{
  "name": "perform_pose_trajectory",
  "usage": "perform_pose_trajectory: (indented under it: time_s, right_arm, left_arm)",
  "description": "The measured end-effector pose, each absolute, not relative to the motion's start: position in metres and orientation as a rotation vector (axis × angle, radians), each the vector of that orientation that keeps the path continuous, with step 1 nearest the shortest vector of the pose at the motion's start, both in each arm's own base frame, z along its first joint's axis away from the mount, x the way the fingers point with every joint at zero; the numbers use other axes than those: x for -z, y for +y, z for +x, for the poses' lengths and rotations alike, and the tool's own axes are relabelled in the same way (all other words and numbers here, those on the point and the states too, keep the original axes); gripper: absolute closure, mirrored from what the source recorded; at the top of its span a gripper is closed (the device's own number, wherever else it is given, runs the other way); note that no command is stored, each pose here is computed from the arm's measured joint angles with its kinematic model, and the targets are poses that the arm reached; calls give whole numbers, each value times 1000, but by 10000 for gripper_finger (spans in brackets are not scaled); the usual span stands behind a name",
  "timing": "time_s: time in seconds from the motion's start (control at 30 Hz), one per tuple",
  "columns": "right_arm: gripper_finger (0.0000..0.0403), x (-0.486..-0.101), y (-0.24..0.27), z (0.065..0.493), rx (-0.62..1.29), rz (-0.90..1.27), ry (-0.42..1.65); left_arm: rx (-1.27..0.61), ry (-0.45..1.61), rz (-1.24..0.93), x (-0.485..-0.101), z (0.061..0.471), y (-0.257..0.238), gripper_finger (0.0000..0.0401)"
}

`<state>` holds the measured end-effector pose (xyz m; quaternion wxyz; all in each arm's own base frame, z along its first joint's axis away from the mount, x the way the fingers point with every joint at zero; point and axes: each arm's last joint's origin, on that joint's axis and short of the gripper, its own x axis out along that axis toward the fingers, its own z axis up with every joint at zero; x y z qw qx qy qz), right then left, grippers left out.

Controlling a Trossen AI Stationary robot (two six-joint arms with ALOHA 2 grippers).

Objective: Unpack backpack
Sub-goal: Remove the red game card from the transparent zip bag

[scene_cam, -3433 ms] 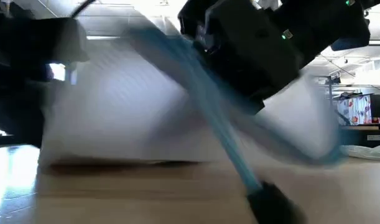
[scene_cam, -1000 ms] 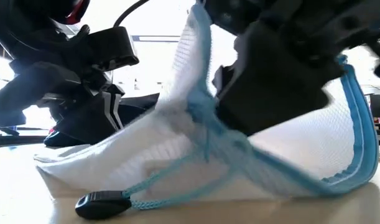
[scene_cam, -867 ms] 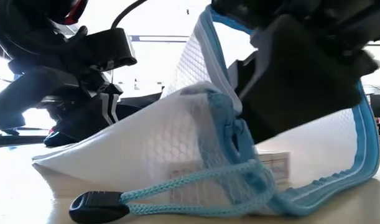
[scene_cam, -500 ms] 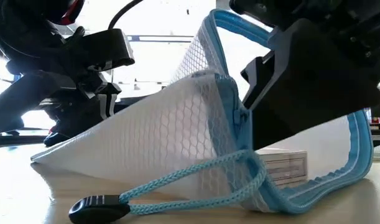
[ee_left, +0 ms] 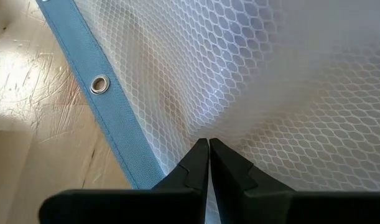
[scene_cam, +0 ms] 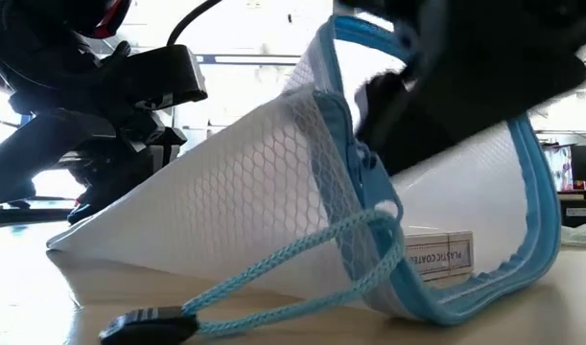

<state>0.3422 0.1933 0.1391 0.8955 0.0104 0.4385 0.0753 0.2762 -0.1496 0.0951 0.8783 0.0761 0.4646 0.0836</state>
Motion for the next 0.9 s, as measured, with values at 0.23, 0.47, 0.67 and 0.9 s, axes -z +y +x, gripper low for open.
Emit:
perform_pose_trajectory:
  time_s: [0.23,0.47,0.67,0.9]
  right_arm:
    - [32,-138,183,346,-215,-41,940]
    - [21,-120,185,347,-269,-166,968]
    - [26,-110,184,352,-241,-128,975]
    - [118,-110,184,352,-159,5,981]
  left_arm:
    - [-167,959,157,-95,276,-151,401]
    - [-166,957,156,-95,276,-152,401]
    - [-161,953,150,-95,276,-152,401]
    - [-158,956,156,-95,276,-152,401]
